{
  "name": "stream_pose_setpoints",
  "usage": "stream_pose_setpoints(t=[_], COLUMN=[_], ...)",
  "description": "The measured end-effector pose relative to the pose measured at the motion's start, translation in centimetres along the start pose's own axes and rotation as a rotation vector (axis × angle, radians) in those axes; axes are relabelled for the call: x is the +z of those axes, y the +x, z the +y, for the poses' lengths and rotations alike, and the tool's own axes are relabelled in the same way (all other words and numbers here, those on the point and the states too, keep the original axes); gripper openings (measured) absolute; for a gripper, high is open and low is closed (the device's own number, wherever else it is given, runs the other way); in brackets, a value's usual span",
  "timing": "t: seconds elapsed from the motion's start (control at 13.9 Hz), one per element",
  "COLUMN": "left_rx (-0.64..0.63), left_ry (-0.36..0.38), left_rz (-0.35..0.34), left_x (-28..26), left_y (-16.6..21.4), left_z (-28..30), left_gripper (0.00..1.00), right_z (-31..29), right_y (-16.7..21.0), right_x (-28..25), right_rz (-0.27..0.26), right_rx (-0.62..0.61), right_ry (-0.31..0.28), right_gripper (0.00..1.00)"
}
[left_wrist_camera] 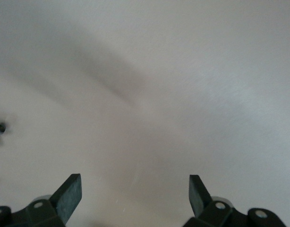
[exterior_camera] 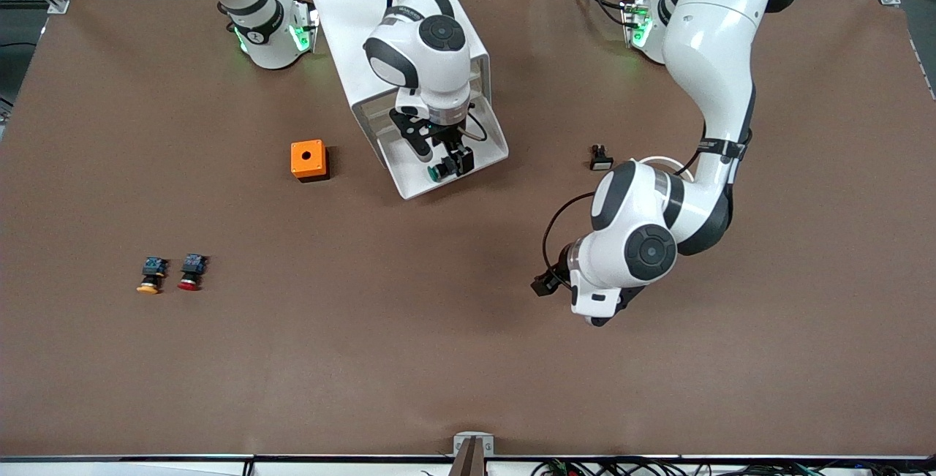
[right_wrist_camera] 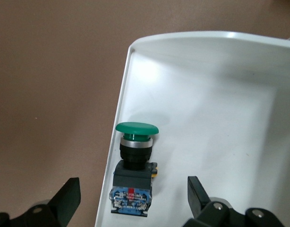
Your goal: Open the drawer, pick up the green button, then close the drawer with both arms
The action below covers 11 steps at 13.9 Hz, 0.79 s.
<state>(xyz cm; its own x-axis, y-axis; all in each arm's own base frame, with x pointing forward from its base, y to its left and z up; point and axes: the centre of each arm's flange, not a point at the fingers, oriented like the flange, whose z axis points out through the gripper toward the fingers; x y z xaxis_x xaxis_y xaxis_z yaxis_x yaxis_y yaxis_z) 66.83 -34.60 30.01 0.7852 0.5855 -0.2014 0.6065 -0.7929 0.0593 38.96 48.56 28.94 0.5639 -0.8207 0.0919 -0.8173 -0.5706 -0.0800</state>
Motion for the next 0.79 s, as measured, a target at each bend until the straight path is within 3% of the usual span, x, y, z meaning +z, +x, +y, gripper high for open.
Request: stream_pose_setpoints(t=[0.29, 0.58, 0.79], left_rx=[0.065, 0.112, 0.120], left_ry=[0.011, 0.014, 0.020], left_rz=[0.076, 0.116, 0.142], left_x=[0.2, -0.5, -0.8], left_y=[-1.9, -4.1, -5.4], left_z=[1.3, 2.3, 2.8], left_gripper=[1.00, 1.00, 1.00], right_z=[0.0, 0.0, -0.3], right_y=[-0.1, -0.1, 0.2], right_x=[1.1, 1.1, 0.9], right_rz=[0.021, 0.027, 0.030], right_rx=[-0.025, -0.032, -0.034], right_ry=[0.006, 0.009, 0.014], right_gripper=[0.89, 0.44, 0.43])
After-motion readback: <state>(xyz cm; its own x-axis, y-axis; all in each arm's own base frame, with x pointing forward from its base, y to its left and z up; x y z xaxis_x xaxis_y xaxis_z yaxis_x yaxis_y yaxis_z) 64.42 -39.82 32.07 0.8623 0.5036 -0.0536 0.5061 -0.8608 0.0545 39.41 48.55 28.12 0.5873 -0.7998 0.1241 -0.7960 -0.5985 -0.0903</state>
